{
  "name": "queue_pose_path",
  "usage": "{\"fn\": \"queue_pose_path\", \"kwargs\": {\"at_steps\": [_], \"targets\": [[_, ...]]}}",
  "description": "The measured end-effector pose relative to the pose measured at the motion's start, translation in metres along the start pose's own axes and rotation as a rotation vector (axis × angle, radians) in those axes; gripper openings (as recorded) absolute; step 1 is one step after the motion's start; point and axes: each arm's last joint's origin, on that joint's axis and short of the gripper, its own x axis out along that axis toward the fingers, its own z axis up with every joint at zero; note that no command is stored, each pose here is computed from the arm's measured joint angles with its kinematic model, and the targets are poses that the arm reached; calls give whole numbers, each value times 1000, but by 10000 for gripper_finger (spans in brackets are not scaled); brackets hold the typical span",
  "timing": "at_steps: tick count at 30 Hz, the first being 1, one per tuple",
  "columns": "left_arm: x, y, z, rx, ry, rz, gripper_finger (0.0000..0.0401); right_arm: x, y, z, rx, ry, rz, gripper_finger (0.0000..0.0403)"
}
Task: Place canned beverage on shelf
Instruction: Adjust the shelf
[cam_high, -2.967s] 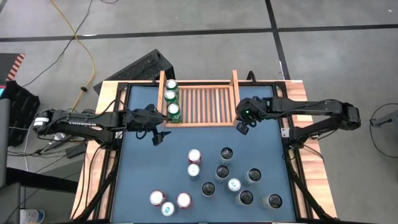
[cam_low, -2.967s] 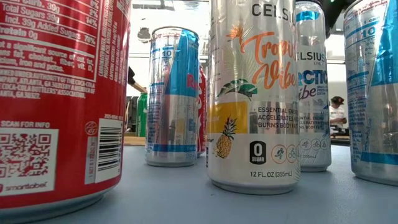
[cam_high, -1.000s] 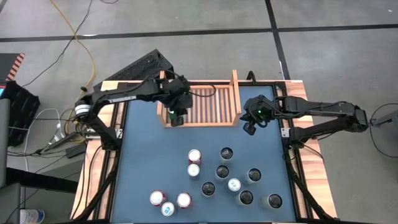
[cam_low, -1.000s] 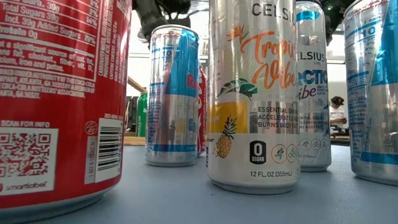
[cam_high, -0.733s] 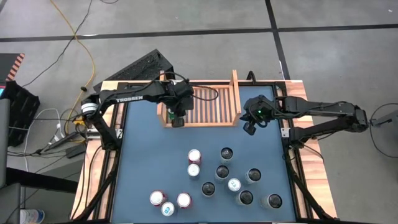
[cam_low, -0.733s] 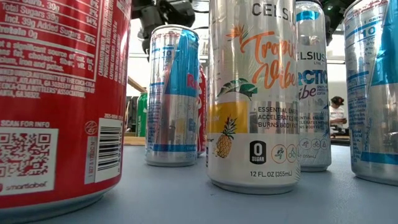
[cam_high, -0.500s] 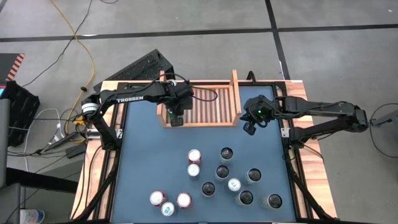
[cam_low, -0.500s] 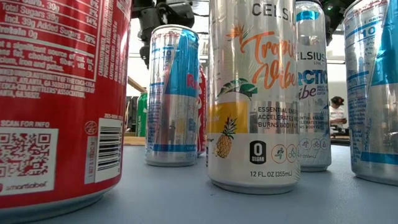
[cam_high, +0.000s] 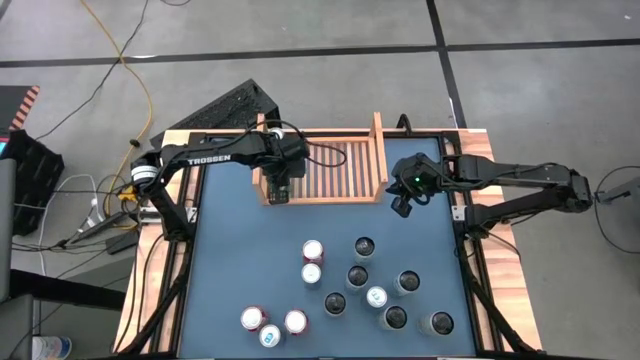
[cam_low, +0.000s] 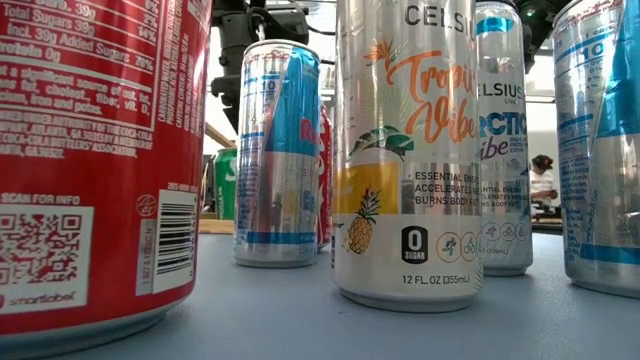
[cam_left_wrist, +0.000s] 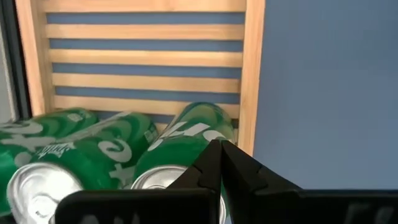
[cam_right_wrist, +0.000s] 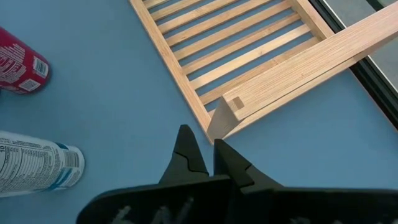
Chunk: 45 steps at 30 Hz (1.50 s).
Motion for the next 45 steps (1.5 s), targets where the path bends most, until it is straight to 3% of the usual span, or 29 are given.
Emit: {"fn": "queue_pose_path", "kwargs": {"at_steps": [7, 18, 21, 24, 29, 33, 38, 45], "targets": [[0, -1, -3, 14, 34, 6, 0, 0, 0, 0, 0, 1, 0, 0], [-4, -11, 10, 8, -72, -14, 0, 0, 0, 0, 1, 0, 1, 0], [-18, -18, 19, -13, -118, -82, 0, 0, 1, 4, 9, -38, 20, 0], [-40, -27, 28, -34, -157, -149, 0, -2, 9, 11, -8, -111, 109, 0], [-85, -45, 36, 2, -226, -136, 0, -10, 29, 25, -53, -301, 247, 0], [-121, -48, 11, -34, -227, -105, 0, -8, 35, 35, -33, -389, 233, 0], [-157, -46, -31, -229, -365, -48, 0, 13, 39, 56, 5, -408, 113, 0], [-146, -50, -88, -529, -386, 112, 0, 59, 51, 110, -73, -337, 27, 0]]}}
